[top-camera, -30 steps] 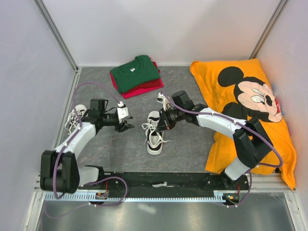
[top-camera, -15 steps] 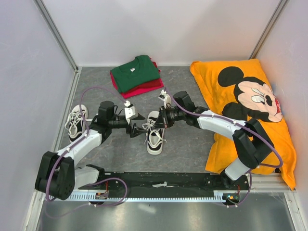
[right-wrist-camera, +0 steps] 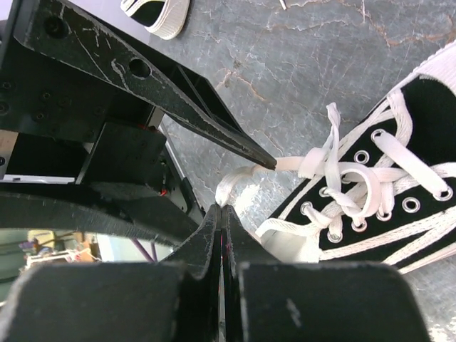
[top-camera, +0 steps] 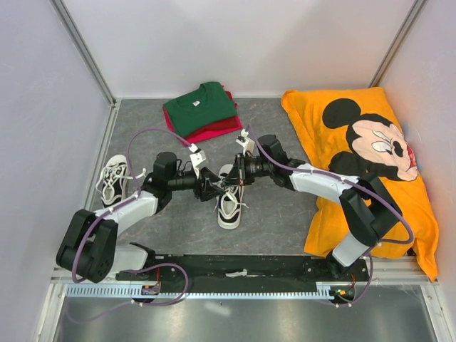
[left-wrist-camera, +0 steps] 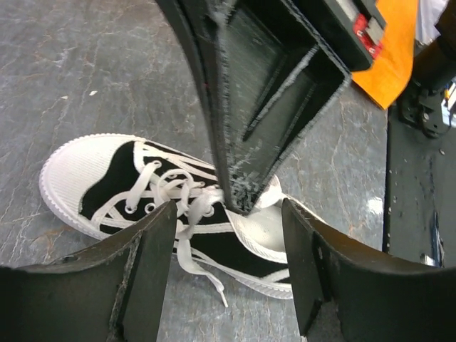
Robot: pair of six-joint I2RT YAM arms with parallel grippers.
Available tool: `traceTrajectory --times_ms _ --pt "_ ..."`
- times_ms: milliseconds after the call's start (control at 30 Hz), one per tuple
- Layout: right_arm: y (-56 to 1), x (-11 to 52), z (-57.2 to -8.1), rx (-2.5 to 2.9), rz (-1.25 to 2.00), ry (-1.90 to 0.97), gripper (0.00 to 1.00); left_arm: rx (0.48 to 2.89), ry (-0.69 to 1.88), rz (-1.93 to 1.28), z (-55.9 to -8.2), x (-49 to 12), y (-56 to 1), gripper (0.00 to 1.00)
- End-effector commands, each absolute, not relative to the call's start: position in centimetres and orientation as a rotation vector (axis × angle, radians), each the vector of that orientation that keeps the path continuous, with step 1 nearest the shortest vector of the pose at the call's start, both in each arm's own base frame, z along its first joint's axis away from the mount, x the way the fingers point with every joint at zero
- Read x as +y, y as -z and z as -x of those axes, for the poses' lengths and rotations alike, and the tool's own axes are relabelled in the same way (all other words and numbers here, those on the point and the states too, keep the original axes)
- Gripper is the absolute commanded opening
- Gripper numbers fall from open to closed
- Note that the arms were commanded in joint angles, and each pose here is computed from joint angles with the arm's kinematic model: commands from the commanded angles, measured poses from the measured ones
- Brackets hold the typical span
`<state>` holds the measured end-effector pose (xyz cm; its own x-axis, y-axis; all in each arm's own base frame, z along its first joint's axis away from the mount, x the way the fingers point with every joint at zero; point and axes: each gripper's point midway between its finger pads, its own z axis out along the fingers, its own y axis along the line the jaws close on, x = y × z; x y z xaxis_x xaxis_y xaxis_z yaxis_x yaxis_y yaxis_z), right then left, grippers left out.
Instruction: Tie the shoes
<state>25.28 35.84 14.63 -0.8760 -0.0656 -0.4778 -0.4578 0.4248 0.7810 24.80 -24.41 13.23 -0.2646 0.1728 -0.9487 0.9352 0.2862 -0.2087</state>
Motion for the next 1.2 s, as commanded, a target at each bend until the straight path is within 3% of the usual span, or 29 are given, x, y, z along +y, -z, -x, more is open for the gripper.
traceTrajectory --times_ms 0,233,633,1033,1067,1167 --pt "-14.7 36.1 -25.9 2.298 0.369 -1.455 0.0 1.709 1.102 -0.898 -25.5 -24.7 -13.5 0.64" --pt "-14.1 35.9 -25.9 2.334 0.249 -1.47 0.0 1.787 1.113 -0.765 -25.7 -24.3 -12.4 0.57" --pt "-12.6 36.0 -26.6 2.384 0.056 -1.481 0.0 1.793 1.118 -0.669 -26.0 -24.3 -12.9 0.67" --pt "-12.9 36.4 -26.6 2.385 -0.053 -1.551 0.0 1.844 0.972 -0.611 -27.2 -24.1 -11.6 0.64" --pt "-13.0 36.4 -26.5 2.383 -0.052 -1.558 0.0 1.852 0.96 -0.603 -27.3 -24.0 -11.4 0.63" --pt "-13.0 36.4 -26.4 2.384 -0.055 -1.565 0.0 1.864 0.94 -0.587 -27.5 -23.7 -11.2 0.48"
